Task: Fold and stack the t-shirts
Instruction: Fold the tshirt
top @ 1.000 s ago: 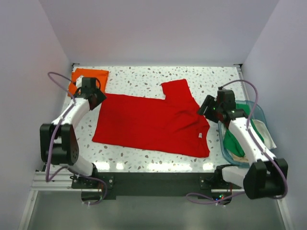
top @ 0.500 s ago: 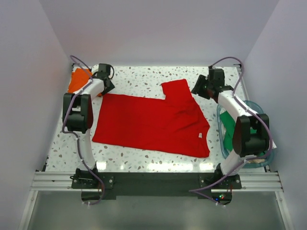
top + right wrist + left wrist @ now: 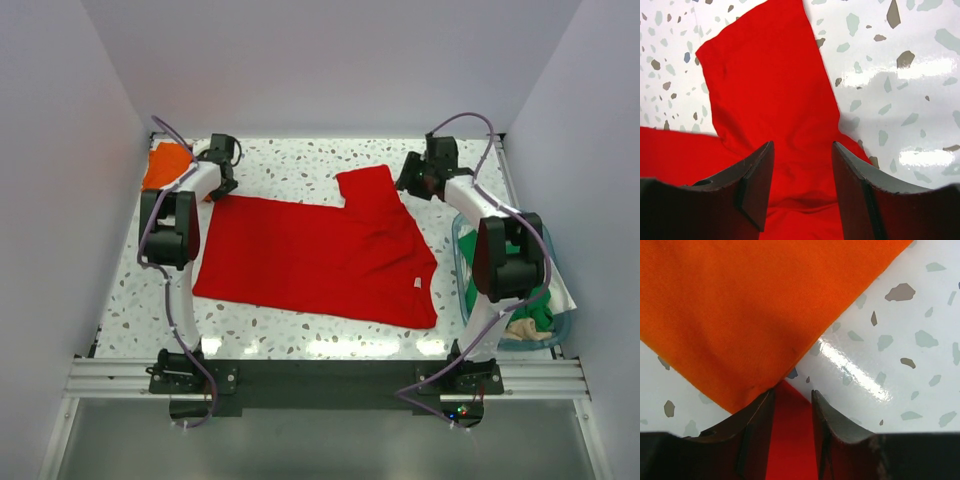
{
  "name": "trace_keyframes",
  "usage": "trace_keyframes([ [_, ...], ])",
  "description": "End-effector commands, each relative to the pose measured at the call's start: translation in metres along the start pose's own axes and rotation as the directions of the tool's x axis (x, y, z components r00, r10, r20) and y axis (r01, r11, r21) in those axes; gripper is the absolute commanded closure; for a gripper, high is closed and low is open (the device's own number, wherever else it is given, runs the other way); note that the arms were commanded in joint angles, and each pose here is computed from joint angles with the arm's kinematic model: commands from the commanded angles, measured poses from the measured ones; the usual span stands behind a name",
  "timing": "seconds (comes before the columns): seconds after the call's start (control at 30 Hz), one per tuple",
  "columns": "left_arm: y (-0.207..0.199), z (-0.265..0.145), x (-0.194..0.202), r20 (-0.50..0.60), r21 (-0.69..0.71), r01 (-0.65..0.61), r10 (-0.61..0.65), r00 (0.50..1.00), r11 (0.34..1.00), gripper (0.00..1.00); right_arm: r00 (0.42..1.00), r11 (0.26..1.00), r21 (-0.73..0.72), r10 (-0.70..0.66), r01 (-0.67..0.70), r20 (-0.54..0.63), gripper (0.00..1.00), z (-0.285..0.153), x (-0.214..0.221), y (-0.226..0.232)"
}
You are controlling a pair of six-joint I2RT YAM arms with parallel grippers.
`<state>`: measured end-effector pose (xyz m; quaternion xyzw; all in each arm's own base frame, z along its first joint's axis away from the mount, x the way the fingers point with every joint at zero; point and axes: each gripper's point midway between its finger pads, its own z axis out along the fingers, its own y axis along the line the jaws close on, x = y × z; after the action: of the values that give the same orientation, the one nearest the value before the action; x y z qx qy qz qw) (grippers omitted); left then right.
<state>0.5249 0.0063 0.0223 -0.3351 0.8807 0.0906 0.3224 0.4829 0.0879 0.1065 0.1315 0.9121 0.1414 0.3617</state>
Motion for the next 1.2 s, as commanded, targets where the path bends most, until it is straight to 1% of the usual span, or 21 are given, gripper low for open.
trace_keyframes([
  [0.0, -0.001, 0.007, -0.001, 0.007, -0.025, 0.02, -0.02, 1.0, 0.999, 0.61, 0.999, 0.999, -0.02, -0.024, 0.025, 0.032, 0.46, 0.014, -0.018, 0.005],
  [0.03, -0.002, 0.007, -0.001, 0.006, -0.021, 0.021, -0.021, 1.0, 1.0, 0.63, 0.999, 0.999, -0.017, -0.026, 0.027, 0.023, 0.46, 0.017, -0.016, 0.005],
  [0.07, -0.001, 0.008, 0.001, -0.001, -0.018, 0.018, -0.018, 1.0, 1.0, 0.7, 0.999, 0.999, -0.019, -0.031, 0.031, 0.015, 0.46, 0.022, -0.016, 0.004],
  [0.13, -0.003, 0.008, 0.003, -0.004, -0.012, 0.016, -0.016, 1.0, 1.0, 0.76, 0.999, 0.999, -0.014, -0.037, 0.037, 0.0, 0.46, 0.034, -0.013, 0.002],
  [0.17, -0.003, 0.009, 0.004, -0.01, -0.007, 0.012, -0.012, 1.0, 1.0, 0.83, 0.999, 0.999, -0.012, -0.042, 0.042, 0.005, 0.46, 0.037, -0.017, 0.003],
  [0.23, -0.004, 0.009, 0.006, -0.016, 0.002, 0.008, -0.008, 1.0, 1.0, 0.89, 0.998, 0.999, 0.004, -0.054, 0.054, -0.011, 0.45, 0.049, -0.012, -0.002],
  [0.3, -0.004, 0.008, 0.007, -0.02, 0.005, 0.008, -0.008, 1.0, 1.0, 0.94, 0.998, 0.998, 0.019, -0.066, 0.066, 0.004, 0.44, 0.054, -0.02, -0.004],
  [0.33, -0.004, 0.007, 0.008, -0.022, 0.005, 0.009, -0.008, 1.0, 1.0, 1.0, 0.997, 0.997, 0.028, -0.071, 0.071, -0.007, 0.44, 0.06, -0.018, -0.007],
  [0.4, -0.003, 0.006, 0.008, -0.023, 0.009, 0.01, -0.009, 1.0, 1.0, 1.0, 0.996, 0.995, 0.053, -0.088, 0.087, 0.022, 0.43, 0.065, -0.028, -0.01],
  [0.43, -0.003, 0.003, 0.007, -0.022, 0.013, 0.01, -0.009, 1.0, 1.0, 1.0, 0.995, 0.993, 0.065, -0.095, 0.094, 0.015, 0.43, 0.071, -0.026, -0.013],
  [0.47, -0.004, 0.001, 0.006, -0.019, 0.018, 0.011, -0.01, 1.0, 1.0, 1.0, 0.993, 0.992, 0.068, -0.11, 0.107, 0.036, 0.43, 0.073, -0.036, -0.011],
  [0.57, -0.004, -0.004, 0.004, -0.012, 0.038, 0.016, -0.015, 1.0, 0.999, 1.0, 0.991, 0.99, 0.069, -0.125, 0.122, 0.042, 0.42, 0.087, -0.043, -0.008],
  [0.63, -0.003, -0.007, 0.004, -0.011, 0.044, 0.013, -0.012, 1.0, 0.999, 1.0, 0.992, 0.987, 0.106, -0.127, 0.123, 0.027, 0.43, 0.097, -0.045, -0.014],
  [0.7, -0.004, -0.008, 0.003, -0.006, 0.05, 0.011, -0.011, 1.0, 0.999, 1.0, 0.99, 0.982, 0.128, -0.138, 0.135, 0.013, 0.43, 0.101, -0.042, -0.014],
  [0.73, -0.004, -0.008, 0.003, -0.007, 0.05, 0.011, -0.01, 1.0, 0.999, 1.0, 0.989, 0.981, 0.132, -0.145, 0.141, 0.024, 0.43, 0.102, -0.046, -0.011],
  [0.8, -0.004, -0.009, 0.004, -0.009, 0.052, 0.009, -0.009, 1.0, 0.999, 1.0, 0.985, 0.975, 0.141, -0.174, 0.17, 0.013, 0.43, 0.108, -0.04, -0.006],
  [0.83, -0.004, -0.009, 0.004, -0.011, 0.056, 0.01, -0.009, 1.0, 0.998, 1.0, 0.982, 0.969, 0.167, -0.188, 0.181, 0.028, 0.43, 0.109, -0.045, -0.005],
  [0.93, -0.005, -0.01, 0.006, -0.014, 0.064, 0.011, -0.01, 1.0, 0.998, 1.0, 0.966, 0.947, 0.203, -0.259, 0.25, 0.018, 0.43, 0.117, -0.038, 0.008],
  [1.0, -0.004, -0.011, 0.006, -0.015, 0.069, 0.012, -0.011, 1.0, 0.998, 1.0, 0.96, 0.938, 0.217, -0.279, 0.272, 0.003, 0.43, 0.124, -0.03, 0.01],
  [1.03, -0.004, -0.011, 0.006, -0.014, 0.07, 0.013, -0.012, 1.0, 0.997, 1.0, 0.956, 0.929, 0.238, -0.294, 0.284, 0.008, 0.43, 0.122, -0.034, 0.014],
  [1.17, -0.003, -0.011, 0.007, -0.015, 0.07, 0.014, -0.013, 1.0, 0.997, 1.0, 0.954, 0.919, 0.26, -0.299, 0.296, -0.029, 0.44, 0.125, -0.027, 0.013],
])
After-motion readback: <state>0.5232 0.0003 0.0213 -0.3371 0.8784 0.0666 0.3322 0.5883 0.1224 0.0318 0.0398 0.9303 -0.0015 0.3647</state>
